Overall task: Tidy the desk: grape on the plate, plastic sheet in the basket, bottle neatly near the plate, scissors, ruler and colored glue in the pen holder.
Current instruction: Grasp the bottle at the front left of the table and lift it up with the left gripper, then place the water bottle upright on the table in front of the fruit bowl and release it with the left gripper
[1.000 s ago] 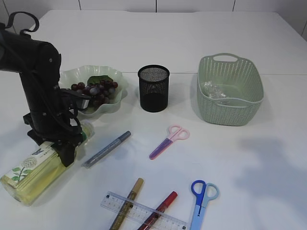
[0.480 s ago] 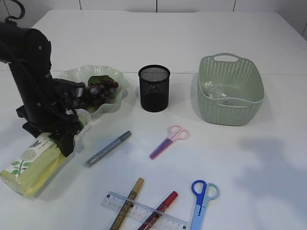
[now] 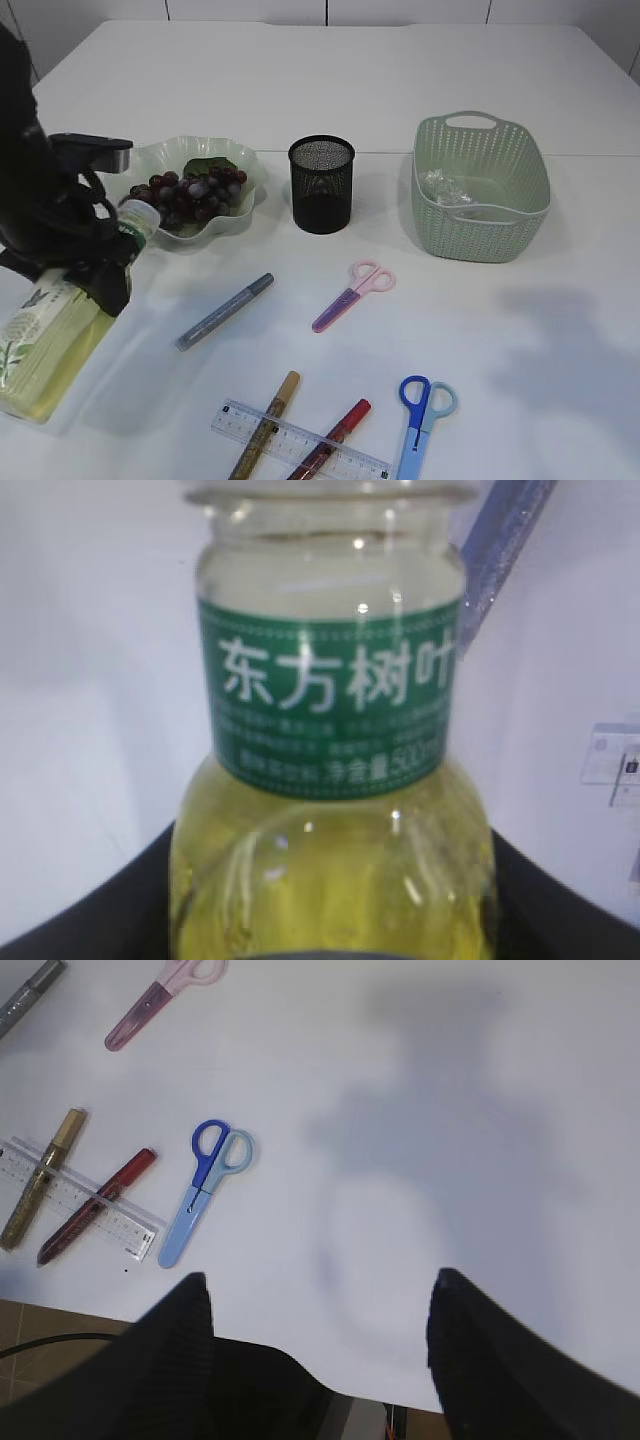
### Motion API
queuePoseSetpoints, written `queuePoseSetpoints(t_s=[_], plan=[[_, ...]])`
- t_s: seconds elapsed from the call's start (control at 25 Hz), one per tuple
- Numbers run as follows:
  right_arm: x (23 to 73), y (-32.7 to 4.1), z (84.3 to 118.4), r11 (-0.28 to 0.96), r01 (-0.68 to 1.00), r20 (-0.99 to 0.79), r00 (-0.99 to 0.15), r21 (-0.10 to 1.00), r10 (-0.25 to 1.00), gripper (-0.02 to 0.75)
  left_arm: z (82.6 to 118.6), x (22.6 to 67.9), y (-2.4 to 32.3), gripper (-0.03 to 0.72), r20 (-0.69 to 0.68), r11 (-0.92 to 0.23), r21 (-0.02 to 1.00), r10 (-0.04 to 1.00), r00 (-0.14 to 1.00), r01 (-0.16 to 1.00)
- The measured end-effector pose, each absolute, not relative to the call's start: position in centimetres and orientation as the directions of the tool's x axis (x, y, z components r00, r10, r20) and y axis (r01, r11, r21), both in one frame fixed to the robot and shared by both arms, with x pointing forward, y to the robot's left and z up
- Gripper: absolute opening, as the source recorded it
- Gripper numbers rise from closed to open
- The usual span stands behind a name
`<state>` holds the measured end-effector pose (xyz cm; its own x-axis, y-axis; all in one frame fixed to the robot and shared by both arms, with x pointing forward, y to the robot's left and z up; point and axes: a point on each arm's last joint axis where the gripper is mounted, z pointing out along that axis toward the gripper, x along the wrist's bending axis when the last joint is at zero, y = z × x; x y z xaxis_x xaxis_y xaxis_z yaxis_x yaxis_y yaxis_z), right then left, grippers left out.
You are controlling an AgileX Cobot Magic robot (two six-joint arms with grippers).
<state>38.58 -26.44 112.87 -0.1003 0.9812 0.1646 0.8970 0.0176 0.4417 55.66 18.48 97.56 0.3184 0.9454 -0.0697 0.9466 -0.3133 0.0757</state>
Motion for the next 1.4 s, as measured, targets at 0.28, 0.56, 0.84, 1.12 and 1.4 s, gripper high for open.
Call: queuePoseSetpoints(t_s=[0.28,0.56,0.84,1.12,1.4], plan=[[38.6,-26.4,112.9,0.018,0.897,0.165,-0.100,0.442,0.981,0.524,100.6,50.5,20.4,0.438,-0.089,-0.206,0.362,0.963,0.254,0.909],[38.6,-26.4,112.9,0.018,0.897,0.165,-0.100,0.442,0.981,0.524,102.3,46.0,22.2,0.438,-0.095,-0.136,0.650,0.962,0.258,0.748],[38.6,-26.5,112.9,0.018,0.897,0.163,-0.100,0.442,0.982,0.524,100.4,44.7,22.9,0.438,-0.089,-0.088,0.808,0.959,0.268,0.583],[38.6,-26.5,112.9,0.018,0.897,0.163,-0.100,0.442,0.982,0.524,100.6,45.7,22.8,0.438,-0.083,-0.012,0.948,0.955,0.284,0.317],[38.2,-26.5,113.1,0.028,0.889,0.159,-0.112,0.457,0.981,0.524,99.7,48.0,22.1,0.438,-0.005,-0.031,0.993,0.955,0.297,0.114]])
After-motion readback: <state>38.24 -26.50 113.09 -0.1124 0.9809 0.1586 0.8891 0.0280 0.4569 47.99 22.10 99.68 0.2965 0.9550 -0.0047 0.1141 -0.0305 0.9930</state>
